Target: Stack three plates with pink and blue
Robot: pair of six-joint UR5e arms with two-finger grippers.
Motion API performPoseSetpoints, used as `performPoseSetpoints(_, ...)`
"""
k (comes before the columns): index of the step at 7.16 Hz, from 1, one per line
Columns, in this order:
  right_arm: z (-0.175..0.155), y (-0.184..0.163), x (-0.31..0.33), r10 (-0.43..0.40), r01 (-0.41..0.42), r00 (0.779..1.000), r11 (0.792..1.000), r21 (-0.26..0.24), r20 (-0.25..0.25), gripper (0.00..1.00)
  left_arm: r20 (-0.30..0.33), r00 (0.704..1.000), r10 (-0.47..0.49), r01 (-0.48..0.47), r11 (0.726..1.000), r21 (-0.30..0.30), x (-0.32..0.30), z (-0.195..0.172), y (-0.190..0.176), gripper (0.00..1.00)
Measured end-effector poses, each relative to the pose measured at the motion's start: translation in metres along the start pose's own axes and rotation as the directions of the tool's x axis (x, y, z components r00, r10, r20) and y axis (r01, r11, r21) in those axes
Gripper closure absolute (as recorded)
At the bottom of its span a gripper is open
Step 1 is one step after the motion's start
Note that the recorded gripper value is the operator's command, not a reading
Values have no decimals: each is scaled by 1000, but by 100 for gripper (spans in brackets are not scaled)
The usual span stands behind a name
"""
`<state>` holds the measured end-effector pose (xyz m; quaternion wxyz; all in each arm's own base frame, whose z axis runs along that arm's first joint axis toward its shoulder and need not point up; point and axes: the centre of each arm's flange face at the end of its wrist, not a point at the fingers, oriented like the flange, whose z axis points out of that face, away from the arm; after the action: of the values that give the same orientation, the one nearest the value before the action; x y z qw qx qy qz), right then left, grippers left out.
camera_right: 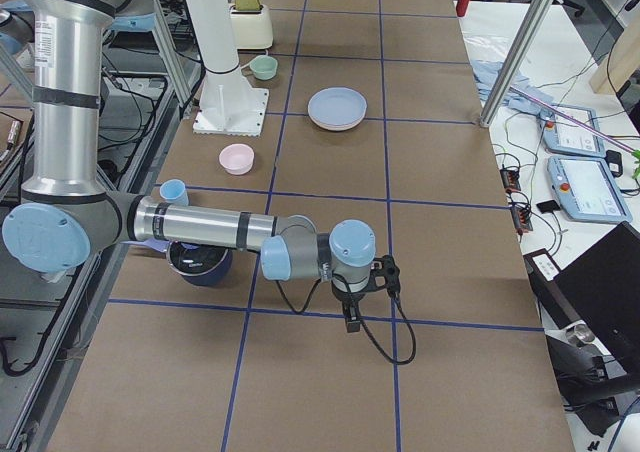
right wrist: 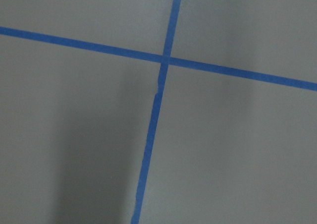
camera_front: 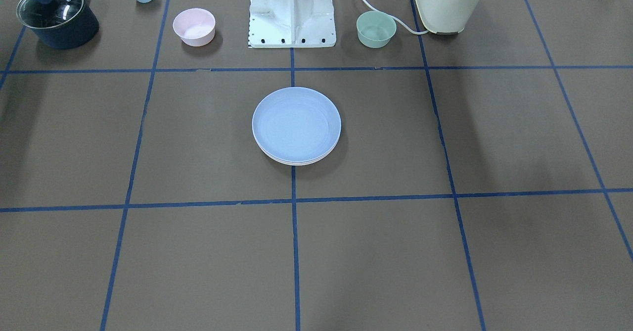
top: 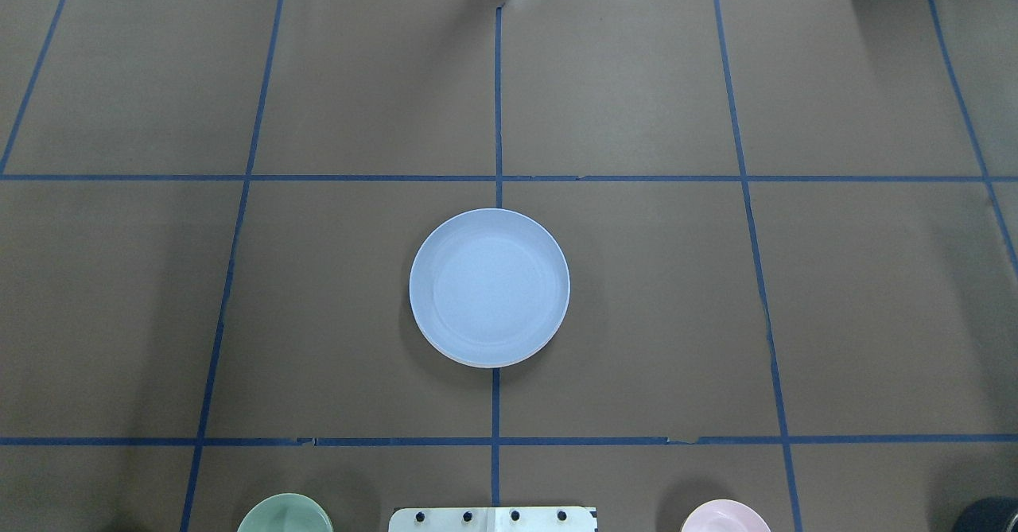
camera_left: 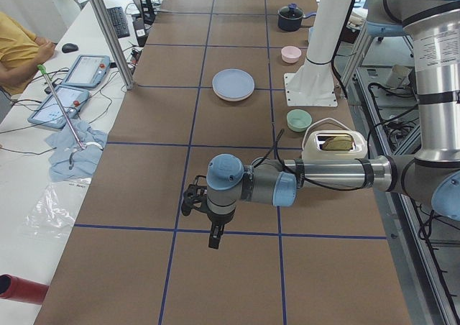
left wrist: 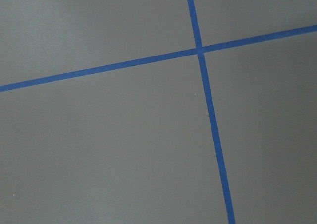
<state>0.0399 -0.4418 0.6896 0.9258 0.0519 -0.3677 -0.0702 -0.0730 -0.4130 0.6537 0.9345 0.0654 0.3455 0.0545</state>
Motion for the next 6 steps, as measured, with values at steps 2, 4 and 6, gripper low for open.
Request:
performPoseSetpoints(2,-1,12,6,28,-28,1000,1000,-11,-2,0,-3,1000,-27,27,999,-33,3,-4,-4,0)
performPoseSetpoints(4,-9,15,9,53,-54,998,998,-24,-18,0,-17,1000,-17,17,1000,-23,8,-9,-11,0)
performPoseSetpoints(6,-15,10,6,44,-45,998,999,-17,-34,0,-83,997,-11,10,1000,-8,16,-12,-16,0)
